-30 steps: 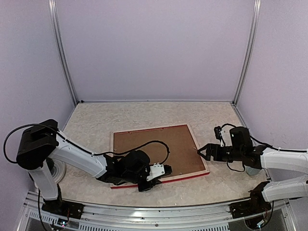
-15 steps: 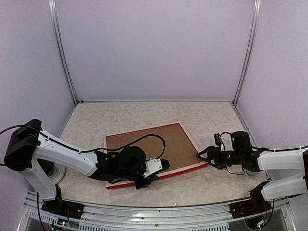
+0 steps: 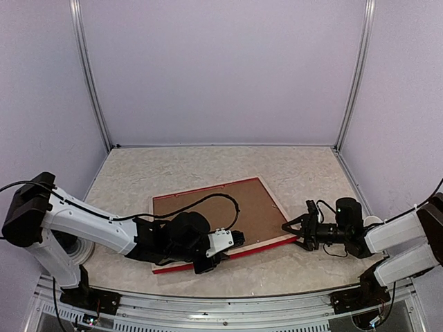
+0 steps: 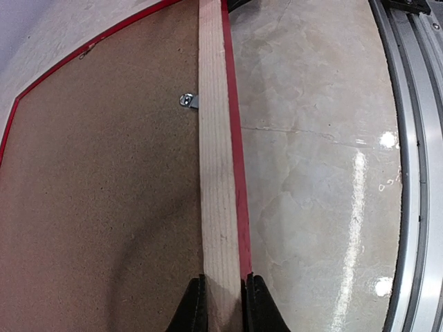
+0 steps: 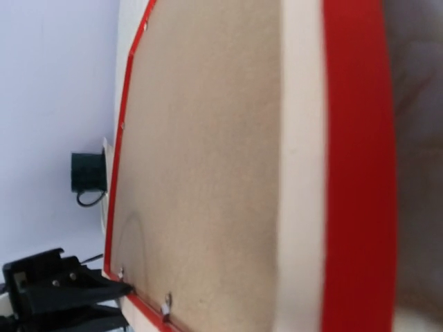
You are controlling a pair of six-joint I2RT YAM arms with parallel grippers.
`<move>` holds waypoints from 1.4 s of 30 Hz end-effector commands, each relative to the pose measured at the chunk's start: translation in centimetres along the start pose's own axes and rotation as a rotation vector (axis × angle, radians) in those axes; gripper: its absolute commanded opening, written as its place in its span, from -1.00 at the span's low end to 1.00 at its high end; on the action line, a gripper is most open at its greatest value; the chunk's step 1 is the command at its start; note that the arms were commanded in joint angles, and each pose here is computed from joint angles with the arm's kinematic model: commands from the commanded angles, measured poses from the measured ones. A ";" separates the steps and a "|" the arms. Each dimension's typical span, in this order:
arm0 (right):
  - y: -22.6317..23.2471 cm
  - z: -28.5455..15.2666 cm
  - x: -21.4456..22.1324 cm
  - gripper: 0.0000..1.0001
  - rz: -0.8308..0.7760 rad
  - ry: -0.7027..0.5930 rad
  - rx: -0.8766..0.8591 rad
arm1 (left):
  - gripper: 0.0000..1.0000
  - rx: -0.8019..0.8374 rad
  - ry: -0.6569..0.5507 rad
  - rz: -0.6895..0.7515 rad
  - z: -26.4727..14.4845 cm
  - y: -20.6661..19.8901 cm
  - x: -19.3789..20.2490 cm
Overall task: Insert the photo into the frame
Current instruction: Pass from the left arm to the right
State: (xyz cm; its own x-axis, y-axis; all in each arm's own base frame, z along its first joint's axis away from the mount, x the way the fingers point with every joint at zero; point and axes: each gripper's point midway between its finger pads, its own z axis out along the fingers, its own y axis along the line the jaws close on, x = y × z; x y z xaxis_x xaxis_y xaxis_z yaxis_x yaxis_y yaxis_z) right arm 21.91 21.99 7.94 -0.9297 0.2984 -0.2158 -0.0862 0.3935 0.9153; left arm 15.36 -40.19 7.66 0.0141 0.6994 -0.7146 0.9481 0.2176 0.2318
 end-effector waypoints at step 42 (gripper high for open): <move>4.2 -1.5 -1.0 -0.99 0.165 -0.120 -0.162 | 0.65 -0.491 0.042 0.277 -1.8 0.6 -1.7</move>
State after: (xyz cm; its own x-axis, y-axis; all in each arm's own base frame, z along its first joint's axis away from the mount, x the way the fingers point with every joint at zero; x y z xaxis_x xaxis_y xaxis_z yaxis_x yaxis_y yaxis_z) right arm 20.92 22.19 10.89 -0.9123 0.4045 -0.0637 0.0153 0.1891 0.9818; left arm 14.16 -39.96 8.98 0.2133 0.7741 -0.5961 0.7506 0.2607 0.6071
